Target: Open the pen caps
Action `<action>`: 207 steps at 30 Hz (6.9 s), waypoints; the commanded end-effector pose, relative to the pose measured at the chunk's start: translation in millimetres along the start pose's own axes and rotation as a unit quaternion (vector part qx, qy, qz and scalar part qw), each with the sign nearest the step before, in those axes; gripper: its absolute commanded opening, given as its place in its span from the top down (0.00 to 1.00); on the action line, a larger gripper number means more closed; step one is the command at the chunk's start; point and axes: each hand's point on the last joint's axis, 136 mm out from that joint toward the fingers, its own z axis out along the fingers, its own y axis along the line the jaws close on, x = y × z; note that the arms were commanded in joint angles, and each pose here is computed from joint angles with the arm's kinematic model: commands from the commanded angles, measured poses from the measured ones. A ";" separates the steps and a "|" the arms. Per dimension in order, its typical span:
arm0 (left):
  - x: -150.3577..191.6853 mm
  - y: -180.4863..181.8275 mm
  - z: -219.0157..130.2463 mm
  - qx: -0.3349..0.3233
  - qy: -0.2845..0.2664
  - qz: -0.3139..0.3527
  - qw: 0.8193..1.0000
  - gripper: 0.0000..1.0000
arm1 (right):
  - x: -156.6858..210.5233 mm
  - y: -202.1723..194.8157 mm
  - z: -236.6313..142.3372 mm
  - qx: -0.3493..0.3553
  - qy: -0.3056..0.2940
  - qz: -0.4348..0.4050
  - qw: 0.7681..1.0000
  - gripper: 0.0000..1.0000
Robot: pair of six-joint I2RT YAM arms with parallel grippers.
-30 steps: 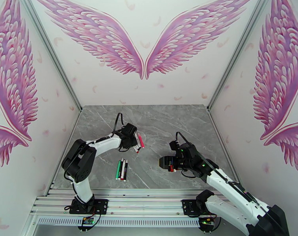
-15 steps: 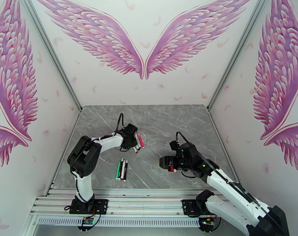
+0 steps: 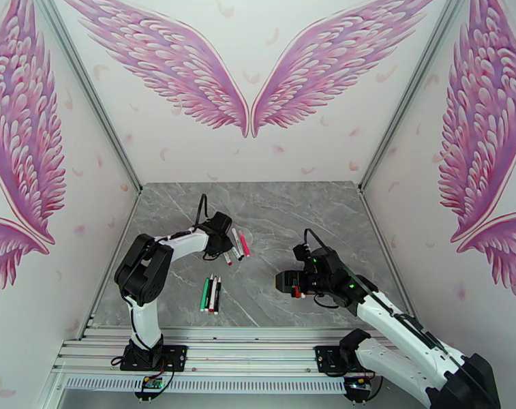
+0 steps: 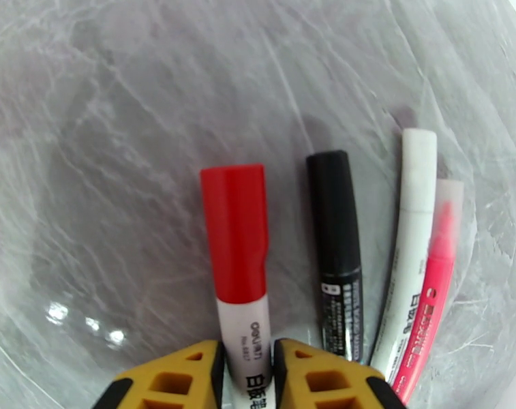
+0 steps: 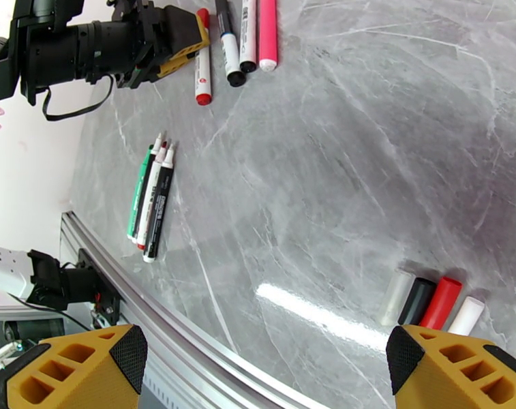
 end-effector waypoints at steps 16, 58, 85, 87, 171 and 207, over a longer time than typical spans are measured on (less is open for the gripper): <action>-1.5 0.9 -29.3 0.031 -0.017 0.023 0.999 0.79 | -7.6 11.9 -9.8 -0.012 -0.016 0.001 1.000 0.01; 207.1 -127.9 -196.3 0.371 -0.060 0.410 0.831 0.79 | -46.7 62.9 -3.0 -0.103 -0.009 0.079 0.991 0.43; 210.6 -128.9 -190.9 0.380 -0.056 0.393 0.836 0.82 | -33.4 56.8 2.6 -0.097 -0.006 0.082 0.992 0.75; 212.1 -128.7 -192.8 0.384 -0.053 0.393 0.834 0.82 | -34.0 55.3 1.7 -0.092 -0.010 0.081 0.992 0.75; 249.8 -114.1 -184.3 0.389 0.006 0.407 0.826 0.94 | -100.2 39.3 -47.8 -0.024 -0.150 0.063 0.986 0.94; 216.3 -95.6 -217.0 0.423 -0.009 0.398 0.814 0.96 | -117.0 49.0 -61.3 -0.110 -0.204 0.071 0.970 0.93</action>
